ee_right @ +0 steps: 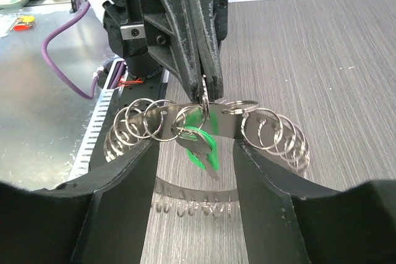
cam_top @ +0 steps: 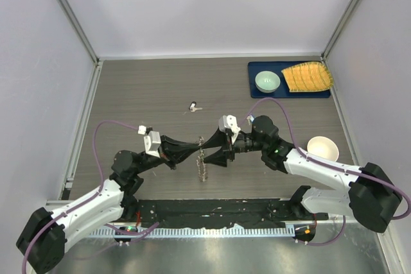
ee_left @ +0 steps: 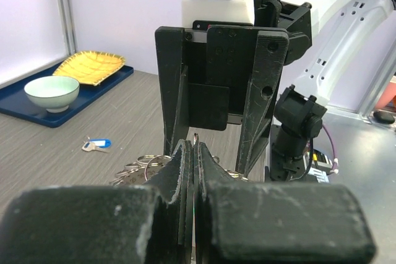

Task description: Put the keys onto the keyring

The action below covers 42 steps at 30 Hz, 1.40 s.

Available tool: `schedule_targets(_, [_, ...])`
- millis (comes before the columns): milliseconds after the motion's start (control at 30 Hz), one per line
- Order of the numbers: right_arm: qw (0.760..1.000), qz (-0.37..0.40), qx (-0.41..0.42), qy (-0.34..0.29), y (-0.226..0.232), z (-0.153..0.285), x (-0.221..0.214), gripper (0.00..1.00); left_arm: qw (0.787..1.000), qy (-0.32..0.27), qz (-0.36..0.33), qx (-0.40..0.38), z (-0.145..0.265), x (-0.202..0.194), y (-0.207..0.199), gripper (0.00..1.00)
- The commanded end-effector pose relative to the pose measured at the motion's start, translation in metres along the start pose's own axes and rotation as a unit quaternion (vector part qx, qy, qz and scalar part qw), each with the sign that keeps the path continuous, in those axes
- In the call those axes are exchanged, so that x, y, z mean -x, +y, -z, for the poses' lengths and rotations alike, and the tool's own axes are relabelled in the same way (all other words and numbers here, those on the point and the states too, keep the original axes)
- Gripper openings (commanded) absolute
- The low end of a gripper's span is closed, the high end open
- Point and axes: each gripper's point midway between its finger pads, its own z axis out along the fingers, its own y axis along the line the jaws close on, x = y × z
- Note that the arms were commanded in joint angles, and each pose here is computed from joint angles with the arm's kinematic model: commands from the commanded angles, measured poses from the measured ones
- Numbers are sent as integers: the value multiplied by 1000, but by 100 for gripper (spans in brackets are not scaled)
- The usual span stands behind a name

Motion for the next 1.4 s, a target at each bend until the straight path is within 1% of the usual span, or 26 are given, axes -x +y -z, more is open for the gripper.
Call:
schedule_targets(0, [998, 39, 31, -33, 6, -6, 26, 56, 998, -54, -31, -30, -8, 34, -11, 0])
schedule_targets(33, [998, 43, 29, -37, 5, -6, 28, 55, 998, -53, -31, -29, -8, 33, -11, 0])
schedule_targets(133, [998, 41, 29, -36, 4, -7, 27, 45, 998, -53, -31, -30, -9, 32, -10, 0])
schedule_targets(167, [998, 42, 27, -37, 3, -7, 28, 40, 998, -53, -31, -28, -9, 32, -10, 0])
schedule_targets(200, [998, 42, 27, -36, 3, -8, 27, 31, 998, -55, -31, -28, -9, 32, -10, 0])
schedule_targets(233, [998, 42, 27, -36, 3, -8, 27, 28, 998, -55, -31, -27, -9, 32, -9, 0])
schedule_targets(267, [998, 41, 26, -36, 2, -8, 27, 18, 998, -57, -33, -25, -9, 33, -9, 0])
schedule_targets(333, [998, 39, 22, -35, 0, -8, 25, 10, 997, -59, -35, -22, -9, 33, -7, 0])
schedule_targets(367, [999, 38, 19, -34, 0, -8, 25, 2, 997, -58, -34, -22, -9, 32, -7, 0])
schedule_targets(400, [999, 36, 12, -33, -3, -8, 25, 1, 997, -60, -37, -17, -9, 33, -5, 0])
schedule_targets(500, [999, 41, -14, -20, -10, -5, 26, 1, 997, -64, -42, -2, -8, 33, -1, 0])
schedule_targets(533, [999, 29, -24, -1, -12, -2, 18, 1, 997, -68, -45, 1, -7, 35, 0, 0])
schedule_targets(600, [998, 46, -51, 5, -19, 2, 25, 1, 996, -68, -48, 11, -4, 32, 3, 1])
schedule_targets(633, [997, 36, -60, 25, -21, 5, 18, 1, 996, -73, -49, 23, -3, 33, 7, 1])
schedule_targets(667, [996, 43, -68, 27, -23, 7, 24, 1, 996, -74, -49, 30, 0, 30, 9, 1])
schedule_targets(700, [996, 41, -72, 45, -23, 11, 20, 1, 995, -79, -49, 36, 2, 31, 10, 2])
schedule_targets(767, [993, 49, -95, 52, -30, 14, 28, 1, 993, -91, -50, 52, 7, 32, 14, 5])
schedule_targets(800, [992, 50, -104, 57, -33, 16, 29, 1, 993, -92, -49, 57, 8, 31, 15, 8])
schedule_targets(833, [990, 49, -114, 68, -35, 19, 27, 1, 992, -95, -50, 62, 10, 31, 17, 9])
schedule_targets(867, [989, 56, -119, 66, -38, 19, 35, 1, 992, -97, -48, 68, 11, 31, 18, 10])
schedule_targets(900, [988, 52, -122, 77, -38, 21, 33, 1, 991, -99, -48, 71, 14, 31, 18, 14])
schedule_targets(1000, [985, 54, -130, 96, -43, 22, 37, 1, 991, -103, -43, 78, 19, 30, 18, 21])
schedule_targets(1133, [983, 67, -131, 108, -48, 21, 50, 1, 990, -96, -36, 92, 22, 27, 21, 25])
schedule_targets(1233, [981, 70, -135, 124, -52, 22, 51, 1, 990, -80, -29, 112, 23, 23, 28, 29])
schedule_targets(1267, [980, 75, -135, 127, -53, 22, 52, 1, 991, -61, -24, 117, 22, 16, 30, 30])
schedule_targets(1367, [978, 74, -139, 135, -54, 23, 56, 1, 992, -38, -24, 119, 18, 9, 34, 35])
